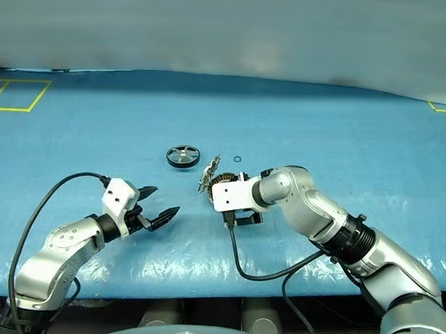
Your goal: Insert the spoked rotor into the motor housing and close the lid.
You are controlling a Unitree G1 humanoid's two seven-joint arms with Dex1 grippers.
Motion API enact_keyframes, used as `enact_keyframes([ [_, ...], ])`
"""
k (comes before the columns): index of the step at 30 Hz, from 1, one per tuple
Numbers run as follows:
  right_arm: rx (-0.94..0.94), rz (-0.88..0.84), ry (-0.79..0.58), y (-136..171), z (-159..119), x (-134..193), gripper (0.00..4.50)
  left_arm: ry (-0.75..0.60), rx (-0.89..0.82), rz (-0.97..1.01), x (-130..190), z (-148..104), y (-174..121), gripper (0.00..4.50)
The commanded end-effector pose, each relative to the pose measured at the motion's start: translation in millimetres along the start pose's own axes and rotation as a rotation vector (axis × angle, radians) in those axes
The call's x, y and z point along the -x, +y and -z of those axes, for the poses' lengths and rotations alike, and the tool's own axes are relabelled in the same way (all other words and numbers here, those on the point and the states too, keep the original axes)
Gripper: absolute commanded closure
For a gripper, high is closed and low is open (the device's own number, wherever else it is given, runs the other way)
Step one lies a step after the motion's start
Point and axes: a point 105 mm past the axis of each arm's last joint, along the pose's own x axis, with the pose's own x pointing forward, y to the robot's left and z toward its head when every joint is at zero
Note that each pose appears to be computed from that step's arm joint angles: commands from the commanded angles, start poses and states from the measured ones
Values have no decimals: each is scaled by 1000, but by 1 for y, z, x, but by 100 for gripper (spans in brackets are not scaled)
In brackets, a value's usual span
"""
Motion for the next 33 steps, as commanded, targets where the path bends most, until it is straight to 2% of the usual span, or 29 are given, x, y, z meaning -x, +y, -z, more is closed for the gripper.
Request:
enact_keyframes([
  [1, 40, -4, -35, -6, -9, 2, 4, -42, -65, 118, 4, -7, -22, 0],
  [10, 2, -33, -70, -6, -11, -9, 4, -91, -108, 229, 9, 0, -40, 0],
  [15, -25, -33, -54, -11, -6, -12, 4, -147, -156, 209, 10, -2, -42, 0],
  [24, -17, -79, -113, -4, -17, -4, 4, -140, -152, 186, 11, 3, -40, 0],
  [33, -39, -38, -125, -10, -19, -2, 4, -133, -139, 186, 9, 5, -39, 0],
])
